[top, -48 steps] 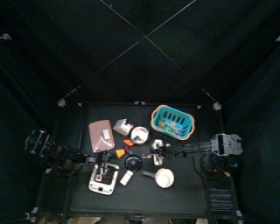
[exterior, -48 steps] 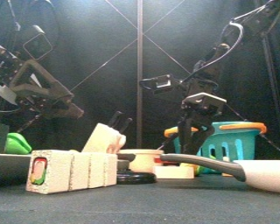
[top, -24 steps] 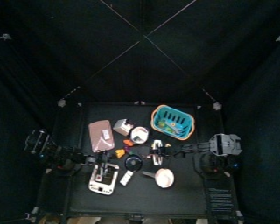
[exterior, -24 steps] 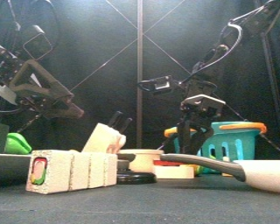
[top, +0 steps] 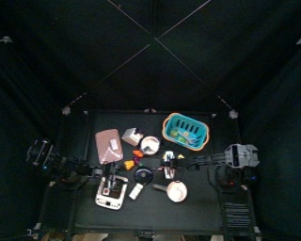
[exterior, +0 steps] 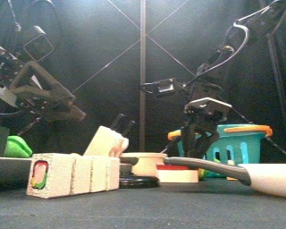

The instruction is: Place salmon on rice

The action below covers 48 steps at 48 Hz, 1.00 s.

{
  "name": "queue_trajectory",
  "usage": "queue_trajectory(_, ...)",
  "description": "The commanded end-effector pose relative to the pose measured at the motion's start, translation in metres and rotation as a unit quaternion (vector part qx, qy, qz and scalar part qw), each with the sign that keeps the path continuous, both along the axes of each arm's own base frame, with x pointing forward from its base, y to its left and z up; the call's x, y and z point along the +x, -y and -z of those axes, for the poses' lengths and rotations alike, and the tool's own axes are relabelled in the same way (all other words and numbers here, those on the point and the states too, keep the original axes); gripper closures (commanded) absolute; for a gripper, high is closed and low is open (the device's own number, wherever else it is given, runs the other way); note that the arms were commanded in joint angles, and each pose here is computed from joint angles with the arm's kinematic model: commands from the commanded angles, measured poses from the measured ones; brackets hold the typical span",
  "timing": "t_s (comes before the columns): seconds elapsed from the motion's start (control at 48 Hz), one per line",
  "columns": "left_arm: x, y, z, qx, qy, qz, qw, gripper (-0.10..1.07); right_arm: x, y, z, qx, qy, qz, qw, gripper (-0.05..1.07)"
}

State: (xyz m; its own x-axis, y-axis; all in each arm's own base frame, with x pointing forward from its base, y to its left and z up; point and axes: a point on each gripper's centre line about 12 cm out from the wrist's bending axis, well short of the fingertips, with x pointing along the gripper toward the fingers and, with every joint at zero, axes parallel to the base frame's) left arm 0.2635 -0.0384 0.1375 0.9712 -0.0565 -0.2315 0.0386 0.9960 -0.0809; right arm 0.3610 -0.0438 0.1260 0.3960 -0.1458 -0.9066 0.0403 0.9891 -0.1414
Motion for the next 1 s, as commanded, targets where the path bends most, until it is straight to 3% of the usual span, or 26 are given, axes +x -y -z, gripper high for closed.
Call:
queue_trajectory(0.0, 0.002, 0.001, -0.003, -0.001, 0.007, 0.001, 1.0, 0.04, 0.007, 0.002, -0.012, -0.003, 0.02, 0.0, 0.9998, 0.53)
queue_trajectory(0.354, 0.002, 0.001, -0.002, -0.001, 0.002, 0.001, 1.0, 0.04, 0.008, 0.004, -0.011, -0.004, 0.017, 0.002, 0.9998, 0.51)
queue_trajectory(0.75, 0.002, 0.001, -0.002, -0.001, 0.001, 0.002, 1.0, 0.04, 0.008, 0.004, -0.014, -0.005, 0.011, 0.005, 0.9999, 0.26)
queue_trajectory(0.979, 0.003, 0.002, -0.002, -0.001, 0.001, 0.002, 1.0, 0.04, 0.015, 0.005, -0.025, -0.008, 0.023, 0.006, 0.9997, 0.24)
